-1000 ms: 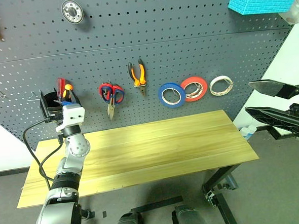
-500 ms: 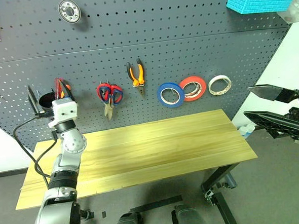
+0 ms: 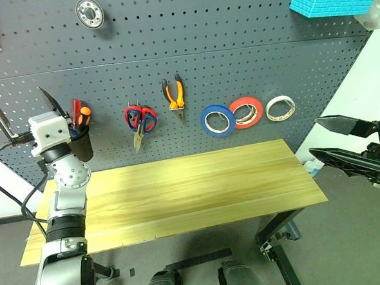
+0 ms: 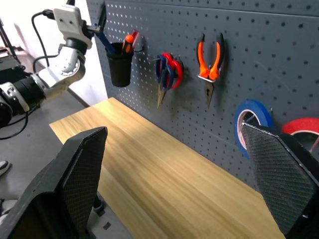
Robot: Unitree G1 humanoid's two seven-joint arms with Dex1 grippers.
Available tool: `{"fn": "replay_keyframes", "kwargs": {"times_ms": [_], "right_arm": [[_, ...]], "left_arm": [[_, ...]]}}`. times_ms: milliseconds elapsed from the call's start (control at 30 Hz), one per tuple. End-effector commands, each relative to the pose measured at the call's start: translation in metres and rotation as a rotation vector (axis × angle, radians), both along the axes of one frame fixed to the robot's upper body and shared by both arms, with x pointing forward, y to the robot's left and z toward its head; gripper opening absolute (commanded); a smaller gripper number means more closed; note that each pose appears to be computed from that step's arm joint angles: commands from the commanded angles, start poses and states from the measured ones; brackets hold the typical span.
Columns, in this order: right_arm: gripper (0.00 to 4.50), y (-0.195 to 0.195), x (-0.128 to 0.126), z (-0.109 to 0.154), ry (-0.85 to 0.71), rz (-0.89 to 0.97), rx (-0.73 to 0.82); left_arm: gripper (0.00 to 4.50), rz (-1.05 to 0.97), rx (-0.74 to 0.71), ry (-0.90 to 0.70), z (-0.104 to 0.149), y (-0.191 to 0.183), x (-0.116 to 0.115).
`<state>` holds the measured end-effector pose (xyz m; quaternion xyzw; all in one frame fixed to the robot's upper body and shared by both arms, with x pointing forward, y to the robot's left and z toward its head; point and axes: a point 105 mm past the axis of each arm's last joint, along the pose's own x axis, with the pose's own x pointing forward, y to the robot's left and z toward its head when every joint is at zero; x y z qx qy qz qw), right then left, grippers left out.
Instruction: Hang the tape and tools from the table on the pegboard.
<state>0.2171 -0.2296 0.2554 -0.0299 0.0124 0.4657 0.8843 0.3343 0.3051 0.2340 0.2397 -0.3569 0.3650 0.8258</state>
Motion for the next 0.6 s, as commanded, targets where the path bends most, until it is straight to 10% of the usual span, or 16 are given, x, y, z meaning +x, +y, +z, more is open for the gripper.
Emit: {"fn": "replay_keyframes", "kwargs": {"times_ms": [33,600], "right_arm": [[4.5,-0.002,-0.004,0.008,-0.041,-0.01,-0.02],[4.5,-0.001,-0.006,0.006,-0.033,-0.007,-0.014]], "left_arm": [[4.45,0.022,-0.015,-0.069,0.02,0.007,-0.006],[4.45,0.09,-0.139,-0.009,0.034,0.041,0.004]]}}
